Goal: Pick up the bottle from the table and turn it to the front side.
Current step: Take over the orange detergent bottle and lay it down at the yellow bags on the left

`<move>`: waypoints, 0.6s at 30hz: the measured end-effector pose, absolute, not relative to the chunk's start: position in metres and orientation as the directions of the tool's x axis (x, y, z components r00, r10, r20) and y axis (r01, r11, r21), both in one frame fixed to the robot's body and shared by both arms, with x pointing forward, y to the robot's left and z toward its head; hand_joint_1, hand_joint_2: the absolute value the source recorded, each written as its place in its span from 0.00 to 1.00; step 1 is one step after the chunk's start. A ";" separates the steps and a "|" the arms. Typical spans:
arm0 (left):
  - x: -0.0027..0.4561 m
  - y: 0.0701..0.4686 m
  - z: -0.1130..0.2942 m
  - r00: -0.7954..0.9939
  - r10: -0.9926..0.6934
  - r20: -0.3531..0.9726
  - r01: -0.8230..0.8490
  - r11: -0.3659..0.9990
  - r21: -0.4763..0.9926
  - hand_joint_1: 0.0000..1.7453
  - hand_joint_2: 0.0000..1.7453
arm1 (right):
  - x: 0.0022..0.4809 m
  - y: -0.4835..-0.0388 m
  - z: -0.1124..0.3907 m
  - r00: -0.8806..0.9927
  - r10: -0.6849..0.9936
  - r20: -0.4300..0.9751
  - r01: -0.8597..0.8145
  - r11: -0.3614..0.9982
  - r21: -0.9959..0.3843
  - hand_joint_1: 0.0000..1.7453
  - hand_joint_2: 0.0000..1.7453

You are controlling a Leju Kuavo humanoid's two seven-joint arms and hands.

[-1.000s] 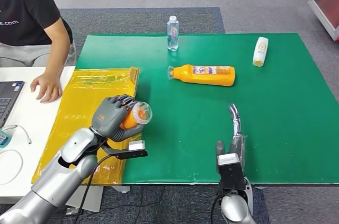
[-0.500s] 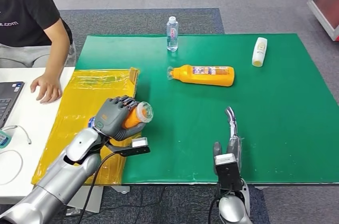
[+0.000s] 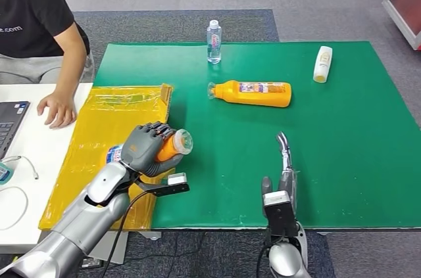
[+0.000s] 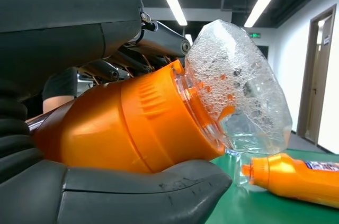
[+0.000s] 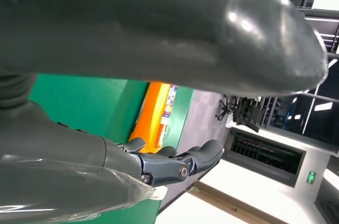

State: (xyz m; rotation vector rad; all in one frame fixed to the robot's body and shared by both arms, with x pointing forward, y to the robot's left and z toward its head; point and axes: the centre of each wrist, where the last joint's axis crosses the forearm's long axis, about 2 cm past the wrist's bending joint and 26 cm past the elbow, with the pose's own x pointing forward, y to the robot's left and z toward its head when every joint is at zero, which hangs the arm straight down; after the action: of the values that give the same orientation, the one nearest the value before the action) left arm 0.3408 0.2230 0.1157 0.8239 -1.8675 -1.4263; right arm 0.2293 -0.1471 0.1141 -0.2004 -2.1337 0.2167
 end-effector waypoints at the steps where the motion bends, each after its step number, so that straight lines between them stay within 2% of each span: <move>1: 0.341 0.222 0.115 -0.599 -0.792 0.114 -0.105 0.219 0.970 0.27 1.00 | 0.229 -0.146 0.114 -0.539 0.226 0.812 0.057 0.971 -0.233 0.00 0.00; 2: 0.340 0.220 0.114 -0.599 -0.792 0.115 -0.112 0.225 0.968 0.02 0.75 | 0.229 -0.145 0.114 -0.540 0.225 0.811 0.054 0.971 -0.233 0.00 0.00; 5: 0.335 0.215 0.109 -0.598 -0.793 0.112 -0.134 0.237 0.962 0.00 0.00 | 0.228 -0.143 0.115 -0.541 0.223 0.811 0.051 0.971 -0.233 0.00 0.00; 18: 0.324 0.206 0.101 -0.574 -0.818 0.013 -0.314 0.235 0.920 0.00 0.00 | 0.224 -0.135 0.110 -0.527 0.205 0.825 0.029 0.974 -0.223 0.00 0.00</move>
State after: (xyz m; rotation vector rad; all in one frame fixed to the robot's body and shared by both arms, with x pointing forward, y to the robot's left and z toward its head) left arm 0.3242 0.2056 0.1010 1.0341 -2.0101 -1.3190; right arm 0.2237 -0.1346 0.1103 -0.1639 -2.1185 0.2224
